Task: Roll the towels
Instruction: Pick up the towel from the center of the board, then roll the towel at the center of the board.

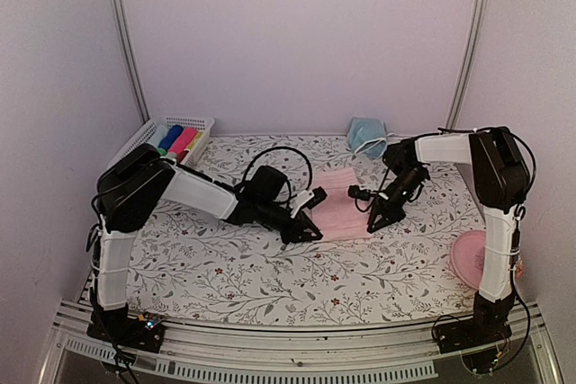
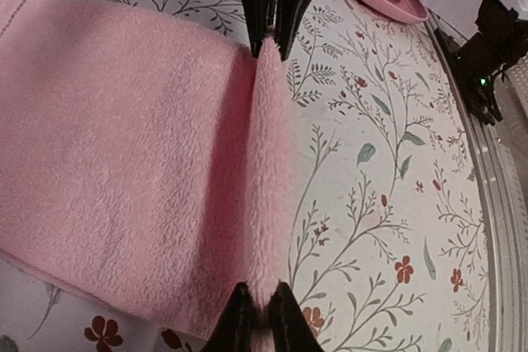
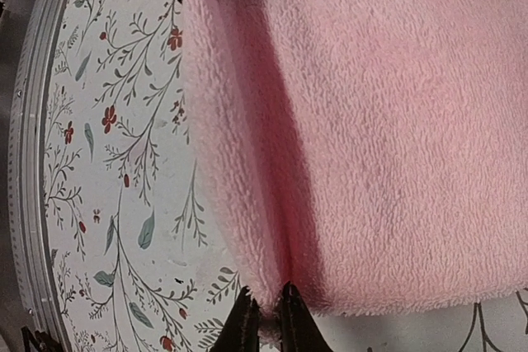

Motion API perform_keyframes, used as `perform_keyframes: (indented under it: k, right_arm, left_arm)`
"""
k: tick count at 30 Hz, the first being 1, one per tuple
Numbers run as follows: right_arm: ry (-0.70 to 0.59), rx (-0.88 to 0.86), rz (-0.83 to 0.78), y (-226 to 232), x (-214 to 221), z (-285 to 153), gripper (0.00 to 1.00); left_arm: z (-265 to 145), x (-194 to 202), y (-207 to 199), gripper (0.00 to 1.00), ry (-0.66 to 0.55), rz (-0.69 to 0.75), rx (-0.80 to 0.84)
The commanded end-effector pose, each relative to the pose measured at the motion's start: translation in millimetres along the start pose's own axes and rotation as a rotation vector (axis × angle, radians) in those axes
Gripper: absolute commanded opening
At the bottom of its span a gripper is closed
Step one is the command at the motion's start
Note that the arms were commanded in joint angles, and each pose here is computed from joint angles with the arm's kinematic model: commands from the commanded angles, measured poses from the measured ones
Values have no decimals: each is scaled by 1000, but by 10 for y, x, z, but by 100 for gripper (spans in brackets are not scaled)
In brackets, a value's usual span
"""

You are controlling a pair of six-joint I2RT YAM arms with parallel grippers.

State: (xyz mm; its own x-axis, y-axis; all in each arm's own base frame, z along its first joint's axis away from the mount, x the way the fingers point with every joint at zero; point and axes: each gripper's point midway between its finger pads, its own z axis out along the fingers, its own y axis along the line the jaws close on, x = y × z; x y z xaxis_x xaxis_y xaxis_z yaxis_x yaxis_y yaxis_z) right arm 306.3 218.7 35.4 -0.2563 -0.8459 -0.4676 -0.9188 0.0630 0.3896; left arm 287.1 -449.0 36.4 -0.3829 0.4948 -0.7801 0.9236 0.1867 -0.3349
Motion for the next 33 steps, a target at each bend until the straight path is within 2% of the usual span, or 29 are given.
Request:
perform_keyframes:
  k: [1, 4, 7, 11, 15, 33]
  right_arm:
    - [33, 47, 51, -188, 96, -8, 7]
    - [36, 59, 63, -226, 103, -5, 4]
    - [33, 65, 66, -243, 91, -3, 3]
    - [24, 69, 74, -273, 72, -1, 3]
    - [20, 96, 84, -347, 45, -9, 3]
    - [125, 174, 198, -627, 354, 122, 3]
  left_arm:
    - [-45, 8, 147, 15, 4, -61, -14]
    - [-46, -6, 211, 24, -1, -73, -31]
    - [-25, 0, 267, 25, 0, -85, -44]
    - [14, 29, 341, 18, 13, -100, -66]
    - [36, 61, 355, 0, 20, -108, -69]
    - [15, 388, 661, 0, 117, -172, -244]
